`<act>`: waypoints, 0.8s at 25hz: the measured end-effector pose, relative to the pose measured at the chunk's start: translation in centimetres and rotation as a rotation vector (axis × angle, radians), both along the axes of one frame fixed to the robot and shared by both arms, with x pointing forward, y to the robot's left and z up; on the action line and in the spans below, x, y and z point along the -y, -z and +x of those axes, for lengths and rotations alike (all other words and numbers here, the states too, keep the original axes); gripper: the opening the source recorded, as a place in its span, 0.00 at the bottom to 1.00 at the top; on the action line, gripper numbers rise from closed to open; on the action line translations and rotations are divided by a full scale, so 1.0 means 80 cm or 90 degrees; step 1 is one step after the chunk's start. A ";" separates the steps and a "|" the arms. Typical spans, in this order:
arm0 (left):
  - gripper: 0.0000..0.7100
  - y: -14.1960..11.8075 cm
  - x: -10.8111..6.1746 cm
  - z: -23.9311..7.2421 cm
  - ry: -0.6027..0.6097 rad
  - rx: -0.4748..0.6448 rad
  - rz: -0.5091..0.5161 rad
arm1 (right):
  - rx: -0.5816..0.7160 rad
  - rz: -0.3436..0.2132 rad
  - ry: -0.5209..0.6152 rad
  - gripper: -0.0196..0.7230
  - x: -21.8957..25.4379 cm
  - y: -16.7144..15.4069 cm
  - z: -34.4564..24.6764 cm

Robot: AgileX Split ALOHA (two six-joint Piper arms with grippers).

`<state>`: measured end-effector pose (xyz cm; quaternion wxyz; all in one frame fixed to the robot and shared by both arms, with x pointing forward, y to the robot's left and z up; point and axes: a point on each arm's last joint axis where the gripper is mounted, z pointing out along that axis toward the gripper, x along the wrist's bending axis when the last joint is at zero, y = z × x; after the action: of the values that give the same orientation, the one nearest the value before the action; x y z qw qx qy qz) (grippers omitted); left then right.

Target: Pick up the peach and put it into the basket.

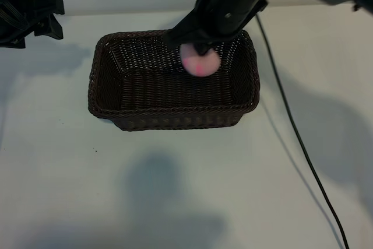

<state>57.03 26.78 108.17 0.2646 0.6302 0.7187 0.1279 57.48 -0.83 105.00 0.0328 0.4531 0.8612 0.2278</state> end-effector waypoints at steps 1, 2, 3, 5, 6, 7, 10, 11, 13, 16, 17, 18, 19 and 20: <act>0.83 0.000 0.000 0.000 0.000 0.000 0.000 | 0.004 0.003 0.001 0.08 -0.004 0.009 0.004; 0.83 0.000 0.000 0.000 0.000 0.000 0.000 | 0.003 0.001 0.003 0.08 -0.009 0.022 0.010; 0.83 0.000 0.000 0.000 -0.001 0.000 0.000 | 0.006 0.001 0.004 0.08 -0.012 0.032 0.014; 0.83 0.000 0.000 0.000 -0.001 0.000 0.000 | 0.010 -0.003 0.007 0.09 -0.017 0.054 0.023; 0.83 0.000 0.000 0.000 -0.001 0.000 0.000 | 0.011 -0.007 0.006 0.09 -0.019 0.064 0.026; 0.83 0.000 0.000 0.000 -0.001 0.000 0.000 | 0.011 -0.011 0.005 0.10 -0.021 0.073 0.029; 0.83 0.000 0.000 0.000 -0.002 0.000 -0.001 | 0.007 -0.020 0.003 0.18 -0.023 0.086 0.032; 0.83 0.000 0.000 0.000 -0.002 0.000 -0.001 | 0.007 -0.021 0.002 0.22 -0.023 0.087 0.032; 0.83 0.000 0.000 0.000 -0.002 0.000 -0.001 | 0.008 -0.022 0.000 0.36 -0.022 0.086 0.032; 0.83 0.000 0.000 0.000 -0.002 0.000 -0.001 | 0.010 -0.023 -0.003 0.57 -0.020 0.077 0.030; 0.83 0.000 0.000 0.000 -0.002 0.000 -0.001 | 0.010 -0.023 -0.004 0.62 -0.019 0.071 0.028; 0.83 0.000 0.000 0.000 -0.002 0.000 -0.001 | 0.012 -0.022 -0.006 0.66 -0.018 0.064 0.027; 0.83 0.000 0.000 0.000 -0.002 0.000 -0.001 | 0.011 -0.024 -0.008 0.69 -0.017 0.058 0.026; 0.83 0.000 0.000 0.000 -0.002 0.000 -0.001 | 0.010 -0.024 -0.009 0.71 -0.017 0.051 0.026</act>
<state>57.03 26.78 108.17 0.2648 0.6291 0.7196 0.1275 59.56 0.53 100.89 0.0467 0.4443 0.8684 0.2152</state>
